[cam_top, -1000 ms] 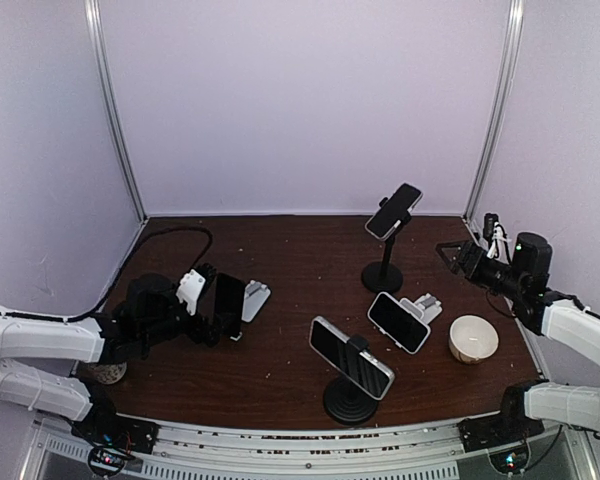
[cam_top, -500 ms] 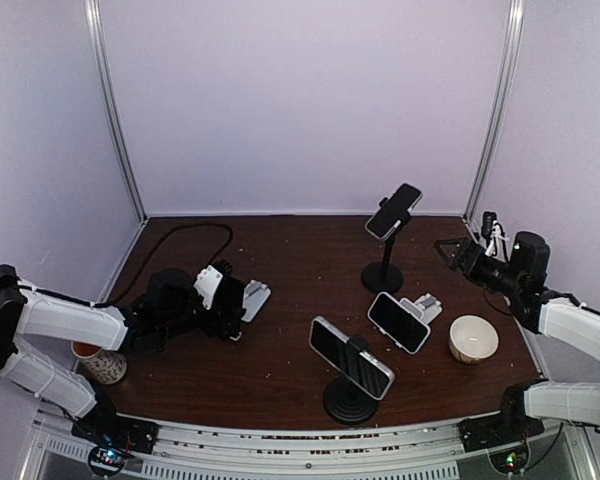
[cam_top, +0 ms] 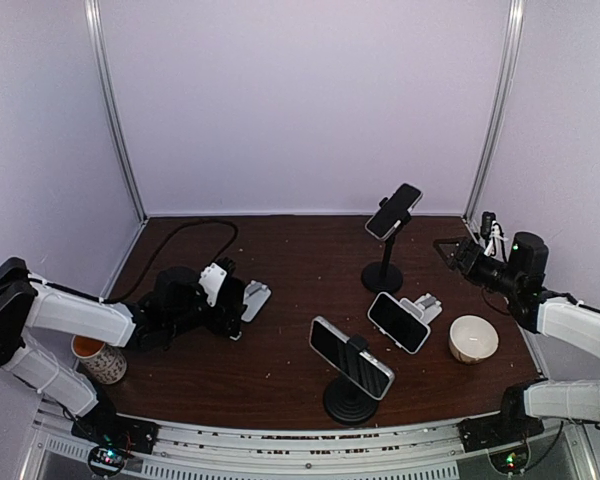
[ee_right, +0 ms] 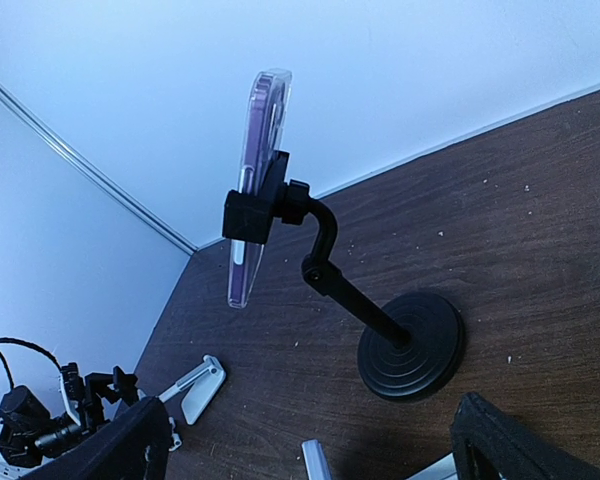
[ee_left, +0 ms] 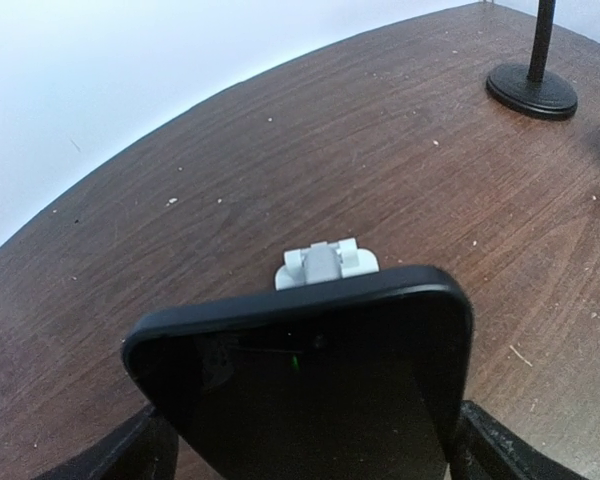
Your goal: Remove the phone from the phone stand
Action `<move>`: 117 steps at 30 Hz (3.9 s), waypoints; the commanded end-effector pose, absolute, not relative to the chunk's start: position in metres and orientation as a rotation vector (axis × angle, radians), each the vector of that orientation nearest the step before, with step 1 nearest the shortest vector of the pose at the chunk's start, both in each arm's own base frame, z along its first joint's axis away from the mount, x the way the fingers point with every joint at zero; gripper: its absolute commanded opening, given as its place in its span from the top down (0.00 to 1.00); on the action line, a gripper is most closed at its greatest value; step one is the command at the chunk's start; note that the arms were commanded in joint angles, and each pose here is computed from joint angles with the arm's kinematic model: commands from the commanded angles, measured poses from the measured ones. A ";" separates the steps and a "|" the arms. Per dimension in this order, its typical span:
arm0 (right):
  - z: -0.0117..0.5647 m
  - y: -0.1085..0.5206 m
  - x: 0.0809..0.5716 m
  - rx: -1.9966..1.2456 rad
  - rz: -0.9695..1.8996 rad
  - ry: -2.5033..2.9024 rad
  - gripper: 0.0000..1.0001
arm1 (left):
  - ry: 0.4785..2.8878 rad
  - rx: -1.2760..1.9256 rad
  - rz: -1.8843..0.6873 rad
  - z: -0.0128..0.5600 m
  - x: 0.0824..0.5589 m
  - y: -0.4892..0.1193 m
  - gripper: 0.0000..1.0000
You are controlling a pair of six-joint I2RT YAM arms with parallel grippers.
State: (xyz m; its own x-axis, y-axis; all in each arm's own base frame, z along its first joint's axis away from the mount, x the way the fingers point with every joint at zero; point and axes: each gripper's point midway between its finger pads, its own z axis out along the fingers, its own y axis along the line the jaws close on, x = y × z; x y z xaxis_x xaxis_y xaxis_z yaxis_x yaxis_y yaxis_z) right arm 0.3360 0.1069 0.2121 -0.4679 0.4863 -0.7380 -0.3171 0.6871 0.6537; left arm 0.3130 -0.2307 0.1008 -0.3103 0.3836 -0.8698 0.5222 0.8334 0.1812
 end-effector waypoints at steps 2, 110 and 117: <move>0.213 0.111 0.336 0.114 0.962 1.818 0.00 | 1.871 0.612 -0.169 0.118 0.324 -0.235 0.07; 0.199 0.106 0.328 0.111 0.907 1.843 0.00 | 2.919 0.143 0.165 0.029 0.386 0.009 0.18; 0.195 0.103 0.330 0.126 0.886 1.853 0.00 | 2.916 0.137 0.124 0.028 0.387 0.004 0.07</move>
State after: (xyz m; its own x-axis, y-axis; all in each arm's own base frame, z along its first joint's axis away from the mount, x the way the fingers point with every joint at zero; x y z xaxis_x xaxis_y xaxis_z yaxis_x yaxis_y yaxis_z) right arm 0.3281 0.1049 0.1977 -0.4729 0.4636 -0.7493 -0.3088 0.7092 0.6337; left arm 0.3749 0.0028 0.0216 -0.9785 0.1126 -0.1730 0.0959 0.9901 0.1021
